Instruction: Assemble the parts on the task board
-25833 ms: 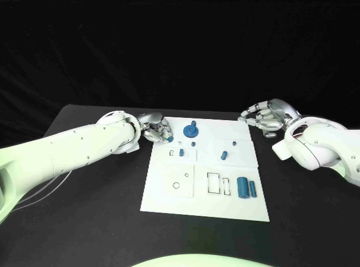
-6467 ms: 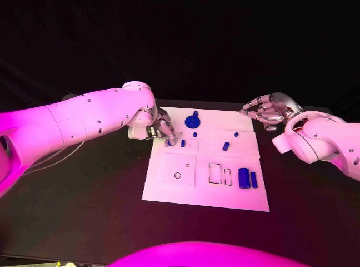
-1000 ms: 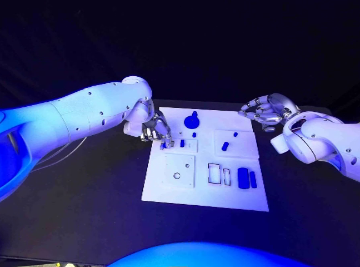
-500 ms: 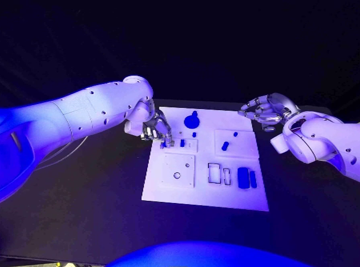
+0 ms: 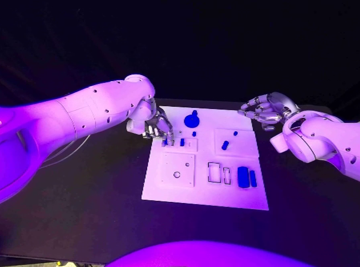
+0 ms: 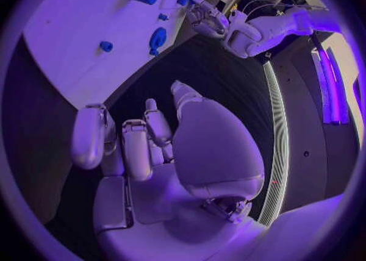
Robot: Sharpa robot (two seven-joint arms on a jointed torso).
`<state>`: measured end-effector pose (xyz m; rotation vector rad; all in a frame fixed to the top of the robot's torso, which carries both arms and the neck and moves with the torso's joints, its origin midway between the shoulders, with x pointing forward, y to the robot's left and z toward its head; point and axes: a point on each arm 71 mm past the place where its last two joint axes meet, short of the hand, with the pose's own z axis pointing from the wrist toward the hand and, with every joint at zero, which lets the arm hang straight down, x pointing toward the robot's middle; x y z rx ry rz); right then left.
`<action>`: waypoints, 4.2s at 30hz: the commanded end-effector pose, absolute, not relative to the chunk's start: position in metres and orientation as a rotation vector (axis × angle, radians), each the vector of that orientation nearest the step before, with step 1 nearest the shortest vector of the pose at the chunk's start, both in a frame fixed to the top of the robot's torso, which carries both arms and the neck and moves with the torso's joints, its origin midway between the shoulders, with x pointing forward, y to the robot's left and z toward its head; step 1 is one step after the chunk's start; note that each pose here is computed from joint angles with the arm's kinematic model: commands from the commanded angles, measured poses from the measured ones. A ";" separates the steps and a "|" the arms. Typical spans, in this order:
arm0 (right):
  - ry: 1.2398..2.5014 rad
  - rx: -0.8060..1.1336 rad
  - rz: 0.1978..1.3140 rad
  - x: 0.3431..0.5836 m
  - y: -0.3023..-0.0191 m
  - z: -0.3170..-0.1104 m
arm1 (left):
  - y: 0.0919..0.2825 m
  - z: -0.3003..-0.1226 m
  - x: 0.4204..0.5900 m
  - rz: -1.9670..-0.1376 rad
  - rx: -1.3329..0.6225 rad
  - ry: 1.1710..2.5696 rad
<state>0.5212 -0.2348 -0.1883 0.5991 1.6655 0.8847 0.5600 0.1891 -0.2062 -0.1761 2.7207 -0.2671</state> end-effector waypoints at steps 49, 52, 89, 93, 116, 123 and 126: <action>1.664 0.600 0.894 0.520 -0.235 -0.191 | 0.201 -0.196 0.550 -0.635 -0.336 2.523; 1.660 0.589 0.893 0.520 -0.235 -0.191 | 0.204 -0.196 0.548 -0.679 -0.355 2.508; 1.649 0.530 0.892 0.518 -0.234 -0.189 | 0.223 -0.202 0.542 -0.684 -0.459 2.469; 1.650 0.529 0.894 0.518 -0.233 -0.189 | 0.222 -0.203 0.542 -0.679 -0.448 2.478; 1.701 -0.017 0.962 0.491 -0.164 -0.178 | 0.223 -0.203 0.528 -1.177 -0.441 2.343; 1.692 -0.173 0.942 0.485 -0.136 -0.177 | 0.223 -0.205 0.523 -1.216 -0.420 2.374; 1.673 -0.203 0.948 0.483 -0.127 -0.175 | 0.222 -0.206 0.522 -1.222 -0.411 2.383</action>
